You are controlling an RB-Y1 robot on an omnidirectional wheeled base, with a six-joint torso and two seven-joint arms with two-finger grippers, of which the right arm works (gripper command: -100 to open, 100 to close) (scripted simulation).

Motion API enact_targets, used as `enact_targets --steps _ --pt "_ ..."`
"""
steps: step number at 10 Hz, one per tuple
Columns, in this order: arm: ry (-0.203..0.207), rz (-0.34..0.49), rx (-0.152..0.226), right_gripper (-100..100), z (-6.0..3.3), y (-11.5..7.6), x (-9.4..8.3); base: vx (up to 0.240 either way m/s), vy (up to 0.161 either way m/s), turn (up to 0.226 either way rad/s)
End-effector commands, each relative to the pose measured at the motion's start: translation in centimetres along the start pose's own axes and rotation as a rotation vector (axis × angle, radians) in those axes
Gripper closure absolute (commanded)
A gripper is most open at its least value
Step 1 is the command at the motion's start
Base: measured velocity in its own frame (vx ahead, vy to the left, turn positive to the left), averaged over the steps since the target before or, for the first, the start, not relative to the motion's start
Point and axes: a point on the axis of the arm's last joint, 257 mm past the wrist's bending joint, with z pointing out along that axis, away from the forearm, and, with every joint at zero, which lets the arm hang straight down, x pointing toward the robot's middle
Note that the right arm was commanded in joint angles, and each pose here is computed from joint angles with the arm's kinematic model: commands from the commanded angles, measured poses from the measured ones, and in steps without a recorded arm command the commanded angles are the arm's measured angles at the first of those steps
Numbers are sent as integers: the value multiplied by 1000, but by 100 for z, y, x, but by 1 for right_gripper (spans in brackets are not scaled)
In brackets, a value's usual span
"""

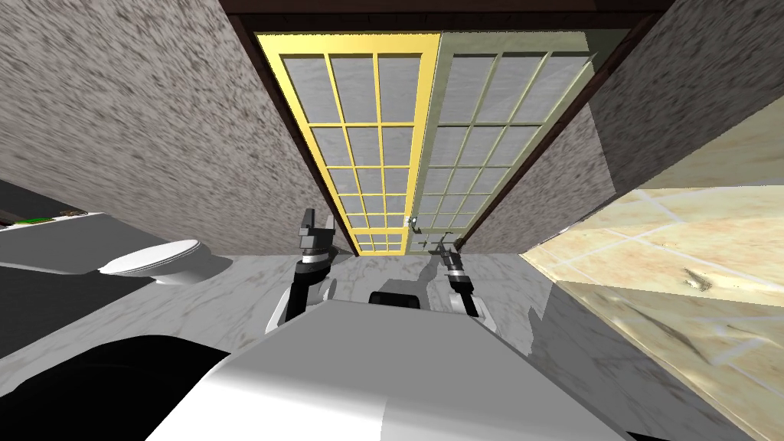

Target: Pull the door open

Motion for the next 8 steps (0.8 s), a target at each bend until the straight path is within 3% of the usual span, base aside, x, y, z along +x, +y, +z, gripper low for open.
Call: enact_targets --steps 1,8 --pt "19 -37 9 -100 -27 -75 105 94 18 0" --pt "86 -156 33 -100 -172 -339 428 85 24 -1"
